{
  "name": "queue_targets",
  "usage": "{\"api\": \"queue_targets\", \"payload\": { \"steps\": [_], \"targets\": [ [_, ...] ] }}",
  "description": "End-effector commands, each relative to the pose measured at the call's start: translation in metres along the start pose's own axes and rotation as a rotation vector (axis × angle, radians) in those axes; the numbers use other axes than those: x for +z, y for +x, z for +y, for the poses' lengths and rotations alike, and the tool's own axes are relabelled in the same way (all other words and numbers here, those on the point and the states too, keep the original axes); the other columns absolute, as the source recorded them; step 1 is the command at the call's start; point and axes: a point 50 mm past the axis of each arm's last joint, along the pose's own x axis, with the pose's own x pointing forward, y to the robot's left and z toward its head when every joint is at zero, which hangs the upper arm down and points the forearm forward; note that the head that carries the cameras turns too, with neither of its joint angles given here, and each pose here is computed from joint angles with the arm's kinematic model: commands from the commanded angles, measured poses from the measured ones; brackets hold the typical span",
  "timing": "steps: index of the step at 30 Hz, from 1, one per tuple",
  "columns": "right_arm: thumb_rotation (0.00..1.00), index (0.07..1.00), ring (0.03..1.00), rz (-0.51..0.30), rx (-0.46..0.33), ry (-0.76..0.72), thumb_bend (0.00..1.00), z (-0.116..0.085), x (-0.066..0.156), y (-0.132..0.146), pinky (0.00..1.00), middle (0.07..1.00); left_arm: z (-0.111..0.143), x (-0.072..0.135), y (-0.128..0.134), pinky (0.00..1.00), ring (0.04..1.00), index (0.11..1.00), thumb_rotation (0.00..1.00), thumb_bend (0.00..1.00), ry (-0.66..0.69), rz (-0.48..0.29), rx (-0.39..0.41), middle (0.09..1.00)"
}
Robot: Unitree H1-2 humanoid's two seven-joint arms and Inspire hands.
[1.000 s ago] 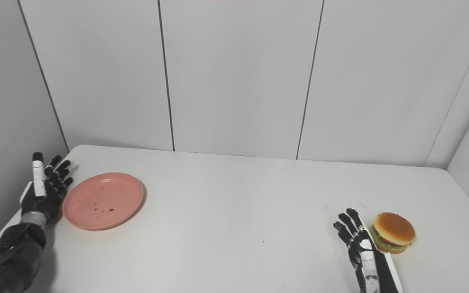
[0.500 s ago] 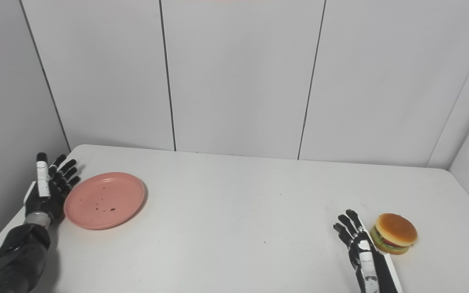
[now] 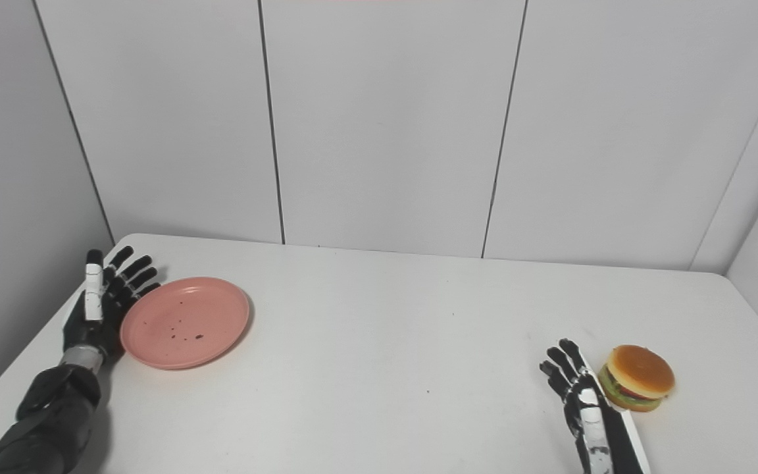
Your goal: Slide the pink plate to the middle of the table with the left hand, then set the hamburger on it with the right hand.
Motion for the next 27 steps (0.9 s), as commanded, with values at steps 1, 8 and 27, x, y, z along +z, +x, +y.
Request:
{"api": "queue_targets", "payload": {
  "steps": [1, 8, 27],
  "targets": [
    [1.00, 0.927, 0.887, 0.099, -0.007, 0.052, 0.86, 0.013, -0.023, -0.015, 0.94, 0.912, -0.011, 0.009, 0.007, 0.77, 0.842, 0.881, 0.89, 0.96, 0.008, -0.023, -0.057, 0.837],
    [1.00, 0.929, 0.885, 0.098, -0.002, 0.051, 0.86, 0.016, -0.023, -0.015, 0.94, 0.909, -0.027, 0.004, 0.008, 0.83, 0.870, 0.893, 0.85, 0.99, -0.014, -0.005, -0.110, 0.859],
    [1.00, 0.918, 0.865, 0.099, 0.003, 0.049, 0.85, 0.027, -0.018, -0.016, 0.93, 0.890, -0.081, -0.009, 0.012, 0.85, 0.875, 0.893, 0.89, 1.00, 0.064, 0.006, -0.178, 0.848]
  ]
}}
